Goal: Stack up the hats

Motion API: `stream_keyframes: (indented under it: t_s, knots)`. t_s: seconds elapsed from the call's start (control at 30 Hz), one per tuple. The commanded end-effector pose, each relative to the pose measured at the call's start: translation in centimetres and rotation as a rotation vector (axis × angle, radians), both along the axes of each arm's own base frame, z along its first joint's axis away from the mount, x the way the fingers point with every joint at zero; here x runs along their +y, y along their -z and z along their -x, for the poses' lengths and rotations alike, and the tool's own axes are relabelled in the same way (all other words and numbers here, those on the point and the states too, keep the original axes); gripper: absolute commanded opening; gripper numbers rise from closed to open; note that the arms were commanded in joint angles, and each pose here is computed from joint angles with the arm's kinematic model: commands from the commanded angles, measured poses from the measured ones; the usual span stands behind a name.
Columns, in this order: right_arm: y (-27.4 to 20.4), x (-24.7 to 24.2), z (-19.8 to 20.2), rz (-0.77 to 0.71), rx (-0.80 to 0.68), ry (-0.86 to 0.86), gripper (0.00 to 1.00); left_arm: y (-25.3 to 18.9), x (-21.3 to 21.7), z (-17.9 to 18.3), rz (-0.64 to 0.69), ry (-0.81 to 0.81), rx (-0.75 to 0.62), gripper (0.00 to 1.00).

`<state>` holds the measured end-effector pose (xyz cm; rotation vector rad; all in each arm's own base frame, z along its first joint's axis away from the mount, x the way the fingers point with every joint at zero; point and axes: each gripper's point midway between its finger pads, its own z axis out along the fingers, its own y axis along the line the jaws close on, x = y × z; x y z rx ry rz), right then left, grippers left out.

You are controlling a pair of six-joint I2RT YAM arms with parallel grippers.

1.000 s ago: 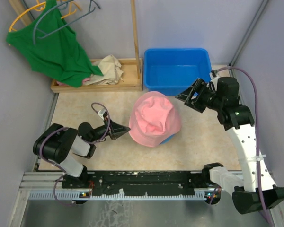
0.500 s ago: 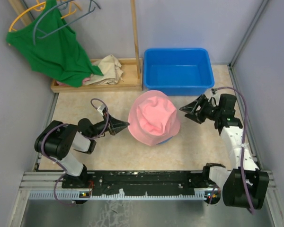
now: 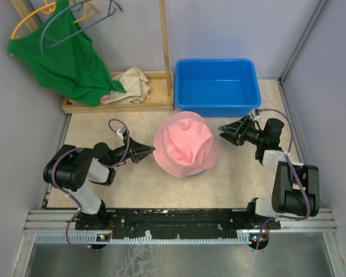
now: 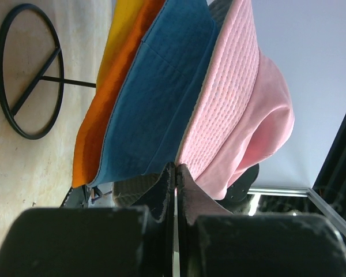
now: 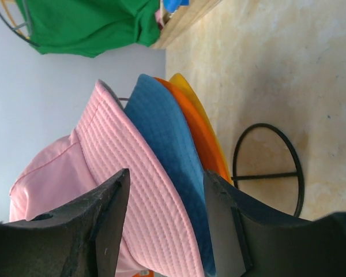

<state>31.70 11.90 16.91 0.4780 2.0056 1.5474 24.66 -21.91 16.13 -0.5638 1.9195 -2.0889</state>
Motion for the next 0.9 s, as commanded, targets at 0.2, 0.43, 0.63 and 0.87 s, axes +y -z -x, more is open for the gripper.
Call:
stream_keyframes:
  t_s: [0.2,0.43,0.63,0.87]
  knots:
    - [-4.3,1.2,-0.2,-0.252,-0.232,-0.102,0.56,-3.1,-0.1,-1.2,0.056,0.006,-0.175,0.0]
    - [-3.6,2.2,-0.6,-0.283,-0.218,-0.133,0.55,-3.3,-0.3,-2.0,0.049,0.019,-0.172,0.0]
    - [-3.3,4.0,-0.8,-0.262,-0.202,-0.17,0.55,-3.4,-0.5,-2.6,0.048,0.019,-0.176,0.0]
    - [-2.3,4.4,-1.3,-0.216,-0.185,-0.175,0.55,-3.0,-0.5,-2.7,0.047,0.021,-0.166,0.0]
